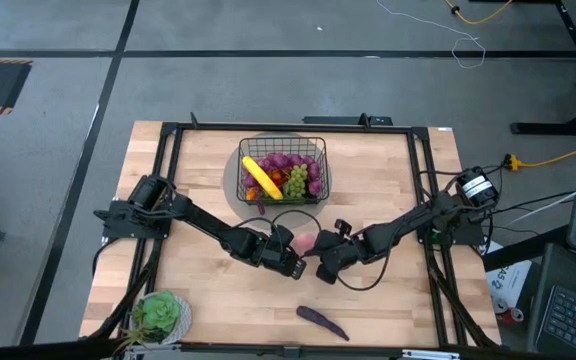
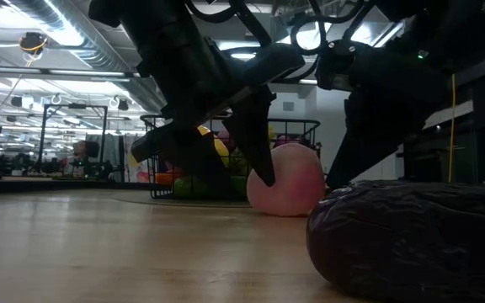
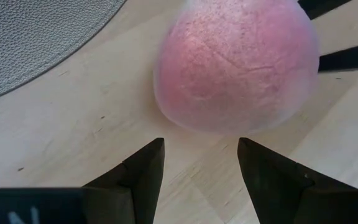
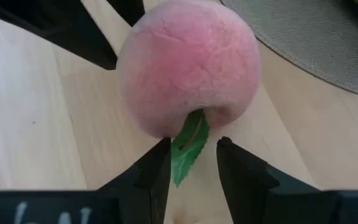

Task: Build produce basket
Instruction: Put the pink peach into the wire basket

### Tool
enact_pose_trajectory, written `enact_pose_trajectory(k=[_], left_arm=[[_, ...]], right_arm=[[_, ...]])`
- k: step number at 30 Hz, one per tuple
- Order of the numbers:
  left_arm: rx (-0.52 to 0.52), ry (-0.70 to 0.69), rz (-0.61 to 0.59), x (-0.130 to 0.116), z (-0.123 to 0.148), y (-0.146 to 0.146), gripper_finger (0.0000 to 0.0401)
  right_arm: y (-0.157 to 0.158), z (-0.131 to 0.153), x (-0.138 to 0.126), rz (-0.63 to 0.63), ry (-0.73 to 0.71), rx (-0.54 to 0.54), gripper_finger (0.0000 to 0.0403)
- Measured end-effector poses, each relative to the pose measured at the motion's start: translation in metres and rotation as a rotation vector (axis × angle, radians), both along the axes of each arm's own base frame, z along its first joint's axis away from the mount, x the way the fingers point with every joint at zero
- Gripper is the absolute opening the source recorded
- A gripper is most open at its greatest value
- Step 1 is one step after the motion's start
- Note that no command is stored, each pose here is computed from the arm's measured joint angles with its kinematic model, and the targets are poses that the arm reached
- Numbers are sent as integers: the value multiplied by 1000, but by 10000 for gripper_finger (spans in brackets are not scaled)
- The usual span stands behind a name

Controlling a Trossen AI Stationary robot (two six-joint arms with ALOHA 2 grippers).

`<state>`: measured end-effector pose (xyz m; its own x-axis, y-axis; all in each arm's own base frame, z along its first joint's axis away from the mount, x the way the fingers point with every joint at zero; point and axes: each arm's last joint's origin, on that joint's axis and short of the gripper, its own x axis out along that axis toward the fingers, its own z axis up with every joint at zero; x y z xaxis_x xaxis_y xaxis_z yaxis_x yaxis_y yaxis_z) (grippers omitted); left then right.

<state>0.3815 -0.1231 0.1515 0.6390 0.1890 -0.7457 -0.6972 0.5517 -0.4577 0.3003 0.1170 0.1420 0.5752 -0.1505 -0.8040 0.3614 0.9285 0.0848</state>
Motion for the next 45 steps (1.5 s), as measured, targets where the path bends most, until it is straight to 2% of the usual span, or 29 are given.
enact_pose_trajectory(k=[9, 21, 34, 45], left_arm=[[0, 0, 0, 0, 0, 0, 199], [7, 0, -1, 0, 0, 1, 199], [7, 0, 0, 0, 0, 1, 199], [7, 0, 0, 0, 0, 1, 199]], right_arm=[[-11, -3, -3, 22, 86, -66, 130], [-9, -4, -4, 206, 139, -94, 130], [-11, 1, 0, 255, 145, -161, 130], [-23, 1, 4, 235, 152, -172, 130]])
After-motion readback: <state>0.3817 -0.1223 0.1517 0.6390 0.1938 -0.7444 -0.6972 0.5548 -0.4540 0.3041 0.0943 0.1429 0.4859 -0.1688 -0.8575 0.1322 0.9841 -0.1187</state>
